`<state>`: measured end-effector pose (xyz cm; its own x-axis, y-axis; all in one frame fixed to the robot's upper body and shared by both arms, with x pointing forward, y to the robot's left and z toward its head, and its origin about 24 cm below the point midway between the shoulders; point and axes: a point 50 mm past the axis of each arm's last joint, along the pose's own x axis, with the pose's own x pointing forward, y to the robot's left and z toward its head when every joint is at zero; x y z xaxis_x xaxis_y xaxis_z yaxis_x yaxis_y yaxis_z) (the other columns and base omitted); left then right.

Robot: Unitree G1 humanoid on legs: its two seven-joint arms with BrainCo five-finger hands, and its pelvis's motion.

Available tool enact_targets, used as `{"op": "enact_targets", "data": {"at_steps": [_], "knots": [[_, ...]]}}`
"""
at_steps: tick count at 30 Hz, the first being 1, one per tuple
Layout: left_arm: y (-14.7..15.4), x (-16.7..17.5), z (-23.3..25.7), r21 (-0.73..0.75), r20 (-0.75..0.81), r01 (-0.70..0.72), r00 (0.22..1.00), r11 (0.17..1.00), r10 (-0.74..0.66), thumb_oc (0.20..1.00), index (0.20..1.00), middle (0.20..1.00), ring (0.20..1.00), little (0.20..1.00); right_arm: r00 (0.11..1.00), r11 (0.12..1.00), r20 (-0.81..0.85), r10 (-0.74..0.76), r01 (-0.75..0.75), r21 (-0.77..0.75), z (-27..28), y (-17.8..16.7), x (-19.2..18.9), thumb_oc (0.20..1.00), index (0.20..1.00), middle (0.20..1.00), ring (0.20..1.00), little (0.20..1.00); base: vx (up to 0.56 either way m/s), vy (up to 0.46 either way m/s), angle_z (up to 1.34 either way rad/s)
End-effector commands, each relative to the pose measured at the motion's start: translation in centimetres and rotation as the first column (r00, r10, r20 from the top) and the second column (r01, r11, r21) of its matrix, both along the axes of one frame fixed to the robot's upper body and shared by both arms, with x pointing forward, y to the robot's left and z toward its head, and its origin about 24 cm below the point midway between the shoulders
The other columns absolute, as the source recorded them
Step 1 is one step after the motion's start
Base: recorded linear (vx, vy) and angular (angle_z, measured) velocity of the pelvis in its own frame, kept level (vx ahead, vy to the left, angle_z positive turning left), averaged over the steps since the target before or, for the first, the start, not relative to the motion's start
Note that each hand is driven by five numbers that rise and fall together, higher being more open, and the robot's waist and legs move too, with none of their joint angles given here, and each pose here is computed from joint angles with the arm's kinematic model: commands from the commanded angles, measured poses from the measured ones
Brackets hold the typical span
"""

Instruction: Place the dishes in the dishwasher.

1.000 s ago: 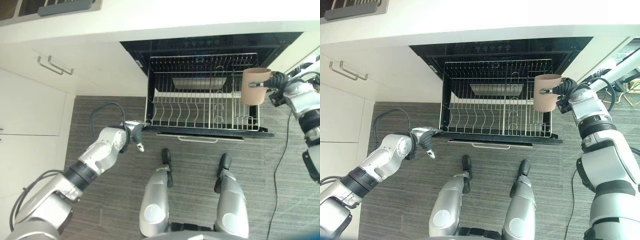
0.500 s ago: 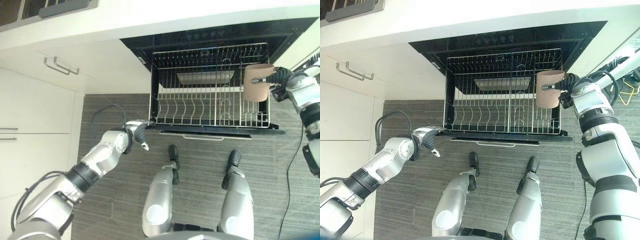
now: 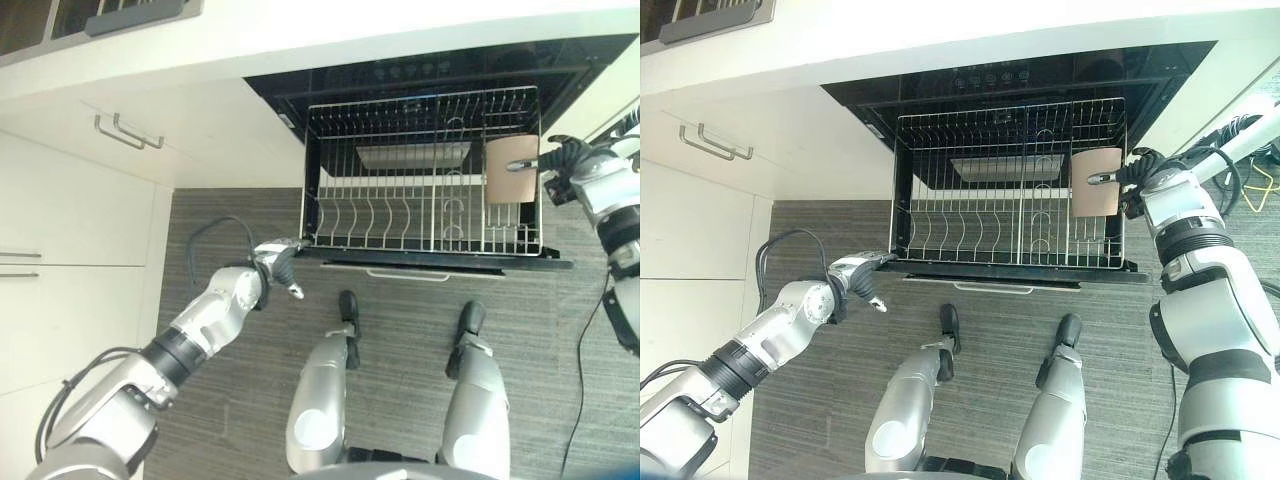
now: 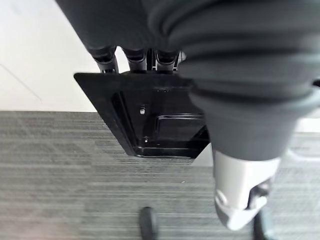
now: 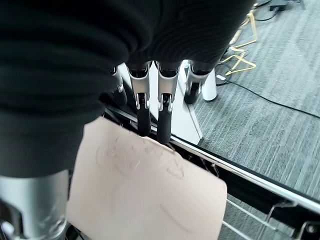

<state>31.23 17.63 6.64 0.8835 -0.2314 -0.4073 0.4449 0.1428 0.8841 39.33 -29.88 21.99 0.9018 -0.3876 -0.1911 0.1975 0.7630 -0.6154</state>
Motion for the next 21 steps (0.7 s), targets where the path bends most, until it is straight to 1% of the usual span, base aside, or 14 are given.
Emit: {"op": "enact_targets", "data": {"at_steps": [1,2,3,5,6,9,10,11,12,13,15,16,18,21], "knots": [[2.9,-6.7,-8.4,-0.031,-0.296,-0.094,0.952,0.995,0.081,1.0,1.0,1.0,1.0,1.0,0.983,0.998,0.182,0.0,-0.011,0.059,3.2,0.0,-0.1,1.0,1.0,1.0,1.0,1.0,0.0,0.0,0.0],[2.7,-6.1,-7.4,-0.119,-0.216,-0.102,0.974,0.988,0.075,1.0,1.0,1.0,1.0,1.0,0.974,0.992,0.225,0.019,-0.046,0.114,3.3,0.4,-0.2,1.0,1.0,1.0,1.0,1.0,0.0,0.0,0.0],[2.6,-5.9,-6.9,-0.145,-0.196,-0.102,0.978,0.984,0.073,1.0,1.0,1.0,1.0,1.0,0.971,0.989,0.239,0.022,-0.056,0.137,3.2,0.6,-0.3,1.0,1.0,1.0,1.0,1.0,0.02,-0.039,-0.02],[2.1,-5.1,-4.8,-0.289,-0.105,-0.106,0.991,0.951,0.079,1.0,1.0,1.0,1.0,1.0,0.947,0.975,0.318,0.035,-0.103,0.199,2.9,0.8,-0.8,1.0,1.0,1.0,1.0,1.0,0.0,-0.043,-0.03],[2.0,-4.4,-2.8,-0.385,-0.026,-0.107,0.994,0.917,0.105,1.0,1.0,1.0,1.0,1.0,0.936,0.967,0.349,0.039,-0.123,0.223,2.1,1.0,-1.5,1.0,1.0,1.0,1.0,1.0,-0.02,-0.053,-0.02],[2.0,-3.4,1.2,-0.567,0.13,-0.066,0.977,0.821,0.168,1.0,1.0,1.0,1.0,1.0,0.911,0.957,0.409,0.052,-0.163,0.24,0.9,2.0,-2.9,1.0,1.0,1.0,1.0,1.0,0.0,-0.057,-0.02],[2.1,-3.2,2.7,-0.63,0.18,-0.04,0.964,0.776,0.196,1.0,1.0,1.0,1.0,1.0,0.898,0.952,0.436,0.056,-0.18,0.247,0.6,2.3,-3.4,1.0,1.0,1.0,1.0,1.0,0.02,-0.077,0.01],[2.2,-3.0,4.9,-0.699,0.266,0.025,0.937,0.714,0.227,1.0,1.0,1.0,1.0,1.0,0.883,0.944,0.465,0.058,-0.2,0.262,-0.4,2.9,-4.3,1.0,1.0,1.0,1.0,1.0,0.03,-0.153,0.03],[2.9,-3.3,8.4,-0.773,0.379,0.136,0.883,0.62,0.279,1.0,1.0,1.0,1.0,1.0,0.859,0.925,0.507,0.07,-0.247,0.29,-2.2,3.8,-5.8,1.0,1.0,1.0,1.0,1.0,0.03,-0.163,0.1],[3.1,-3.5,9.2,-0.782,0.406,0.165,0.867,0.6,0.29,1.0,1.0,1.0,1.0,1.0,0.854,0.921,0.515,0.075,-0.257,0.292,-2.8,4.1,-6.2,1.0,1.0,1.0,1.0,1.0,0.03,-0.198,0.15],[3.3,-4.2,11.8,-0.795,0.507,0.29,0.8,0.533,0.322,1.0,1.0,1.0,1.0,1.0,0.827,0.906,0.556,0.086,-0.297,0.302,-3.5,4.8,-7.3,1.0,1.0,1.0,1.0,1.0,0.01,-0.221,0.11],[3.2,-4.8,13.0,-0.787,0.567,0.372,0.751,0.492,0.34,1.0,1.0,1.0,1.0,1.0,0.797,0.889,0.598,0.089,-0.334,0.313,-4.0,5.4,-8.3,1.0,1.0,1.0,1.0,1.0,0.01,-0.267,-0.01],[2.7,-5.8,14.2,-0.767,0.63,0.476,0.686,0.43,0.365,1.0,1.0,1.0,1.0,1.0,0.739,0.862,0.666,0.096,-0.397,0.315,-4.4,6.1,-9.8,1.0,1.0,1.0,1.0,1.0,0.01,-0.248,0.01],[2.2,-6.8,14.4,-0.764,0.645,0.545,0.655,0.345,0.393,1.0,1.0,1.0,1.0,1.0,0.676,0.838,0.731,0.094,-0.451,0.308,-4.5,6.4,-11.8,1.0,1.0,1.0,1.0,1.0,0.02,-0.151,0.0]]}}
